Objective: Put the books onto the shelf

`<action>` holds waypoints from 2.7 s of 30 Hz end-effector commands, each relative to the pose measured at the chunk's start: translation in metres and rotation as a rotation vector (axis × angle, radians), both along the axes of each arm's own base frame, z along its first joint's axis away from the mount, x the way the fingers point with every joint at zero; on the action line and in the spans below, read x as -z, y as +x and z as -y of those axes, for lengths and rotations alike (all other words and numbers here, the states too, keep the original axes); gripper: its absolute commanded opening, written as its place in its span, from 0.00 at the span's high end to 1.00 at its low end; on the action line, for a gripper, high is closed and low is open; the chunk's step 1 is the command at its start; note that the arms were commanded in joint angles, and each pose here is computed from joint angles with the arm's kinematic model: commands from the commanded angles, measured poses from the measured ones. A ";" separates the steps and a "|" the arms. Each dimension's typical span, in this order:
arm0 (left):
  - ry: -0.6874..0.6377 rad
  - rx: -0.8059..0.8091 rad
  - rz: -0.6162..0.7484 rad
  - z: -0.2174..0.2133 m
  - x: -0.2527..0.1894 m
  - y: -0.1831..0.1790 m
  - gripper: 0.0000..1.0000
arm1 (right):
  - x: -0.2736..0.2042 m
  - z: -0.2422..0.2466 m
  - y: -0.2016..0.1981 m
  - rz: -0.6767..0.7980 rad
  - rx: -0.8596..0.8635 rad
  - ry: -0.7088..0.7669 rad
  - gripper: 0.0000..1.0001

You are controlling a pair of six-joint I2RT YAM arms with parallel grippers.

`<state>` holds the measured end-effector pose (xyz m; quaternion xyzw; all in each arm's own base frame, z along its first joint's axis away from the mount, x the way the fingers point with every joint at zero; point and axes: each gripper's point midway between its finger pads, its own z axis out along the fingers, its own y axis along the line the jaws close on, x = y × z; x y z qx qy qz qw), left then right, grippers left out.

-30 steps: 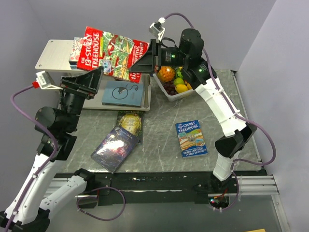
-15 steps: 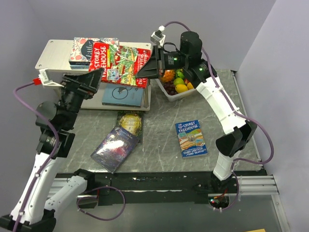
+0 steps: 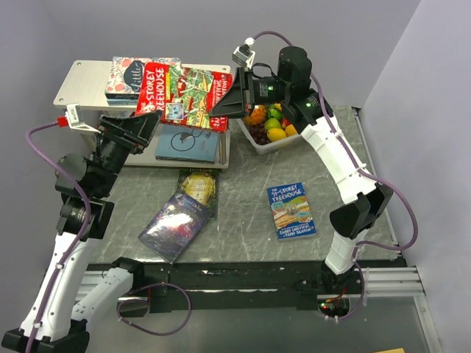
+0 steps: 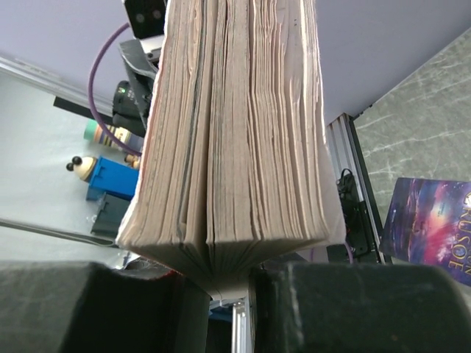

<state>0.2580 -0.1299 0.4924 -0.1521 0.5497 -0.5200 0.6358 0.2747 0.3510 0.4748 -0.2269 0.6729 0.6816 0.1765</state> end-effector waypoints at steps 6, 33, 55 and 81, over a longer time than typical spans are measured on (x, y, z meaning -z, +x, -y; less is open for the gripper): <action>-0.058 0.117 0.004 0.013 0.006 -0.011 0.15 | -0.044 0.013 -0.013 0.118 -0.007 0.117 1.00; -0.111 0.257 0.123 0.032 0.007 -0.027 0.16 | -0.052 -0.028 0.024 0.017 0.192 0.321 1.00; -0.116 0.192 0.118 0.026 0.012 -0.009 0.17 | -0.039 -0.062 -0.008 0.060 0.066 0.227 1.00; -0.207 0.044 0.148 -0.003 -0.008 -0.009 0.99 | -0.031 -0.063 -0.010 0.046 0.071 0.172 0.55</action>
